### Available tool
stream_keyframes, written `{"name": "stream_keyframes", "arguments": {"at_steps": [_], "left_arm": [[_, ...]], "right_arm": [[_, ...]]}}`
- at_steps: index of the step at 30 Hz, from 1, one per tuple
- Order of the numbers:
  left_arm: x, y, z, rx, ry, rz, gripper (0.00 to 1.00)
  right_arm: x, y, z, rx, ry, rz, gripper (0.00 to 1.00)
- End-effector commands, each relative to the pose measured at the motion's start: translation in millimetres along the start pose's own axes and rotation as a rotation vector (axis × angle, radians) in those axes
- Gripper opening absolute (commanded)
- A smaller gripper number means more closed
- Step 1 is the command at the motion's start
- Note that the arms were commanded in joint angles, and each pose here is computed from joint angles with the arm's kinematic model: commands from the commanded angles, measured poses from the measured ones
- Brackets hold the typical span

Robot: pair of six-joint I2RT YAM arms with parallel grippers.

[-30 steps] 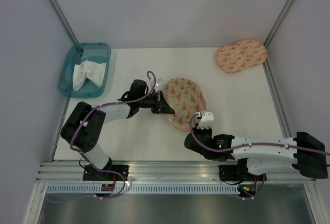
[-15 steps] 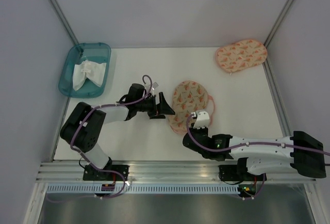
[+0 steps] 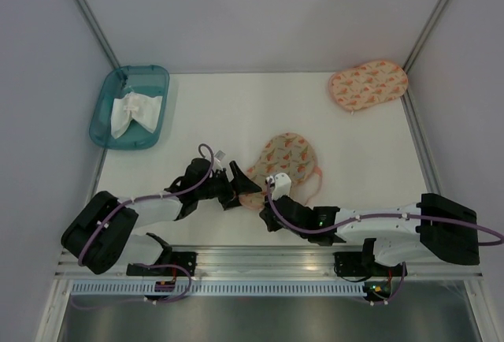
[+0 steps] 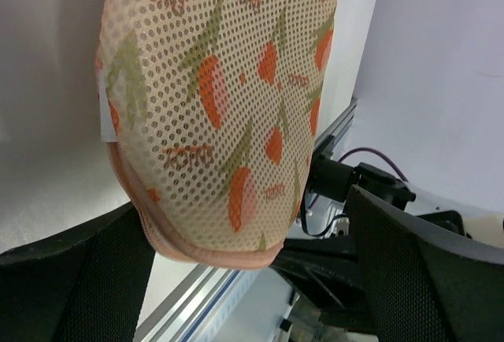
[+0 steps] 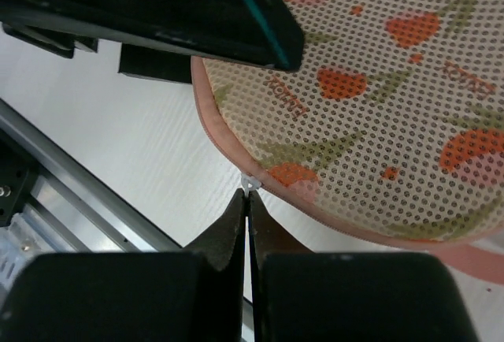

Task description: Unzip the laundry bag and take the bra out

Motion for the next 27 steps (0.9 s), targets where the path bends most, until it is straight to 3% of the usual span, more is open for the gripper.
{"name": "stream_keyframes", "arguments": {"at_steps": [1, 2, 3, 5, 6, 7, 13, 19, 27], "left_arm": [[10, 2, -12, -0.038, -0.063, -0.085, 0.98], [11, 5, -11, -0.042, -0.067, -0.083, 0.95], [10, 5, -10, -0.05, -0.068, -0.083, 0.8], [11, 9, -14, -0.094, -0.074, -0.073, 0.46], [10, 10, -14, -0.099, -0.08, -0.067, 0.15], [11, 11, -15, -0.1, -0.08, -0.064, 0.05], [19, 15, -16, -0.055, -0.019, -0.071, 0.02], [25, 17, -18, -0.023, 0.048, -0.046, 0.02], [34, 22, -11, 0.004, 0.118, -0.001, 0.02]], "right_arm": [[16, 4, 29, 0.134, 0.011, -0.051, 0.0], [18, 4, 31, 0.143, 0.015, -0.056, 0.0], [17, 6, 30, 0.139, 0.012, -0.052, 0.01], [16, 7, 30, 0.133, 0.009, -0.047, 0.0], [16, 8, 29, 0.125, 0.004, -0.043, 0.01], [16, 9, 28, 0.111, 0.004, -0.044, 0.01], [14, 9, 2, -0.077, -0.019, -0.001, 0.0], [4, -10, -59, -0.419, -0.039, 0.049, 0.0], [7, -25, -96, -0.512, 0.011, 0.035, 0.0]]}}
Point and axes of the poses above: each gripper's point midway between its finger pads, its own y axis out along the fingers, its own z axis along the line the jaws close on, x = y × z, the point moved 3 cm from there along -y, back along the fingers, and after that the axes turned 1 degree about -y, right-handed, at the moved point
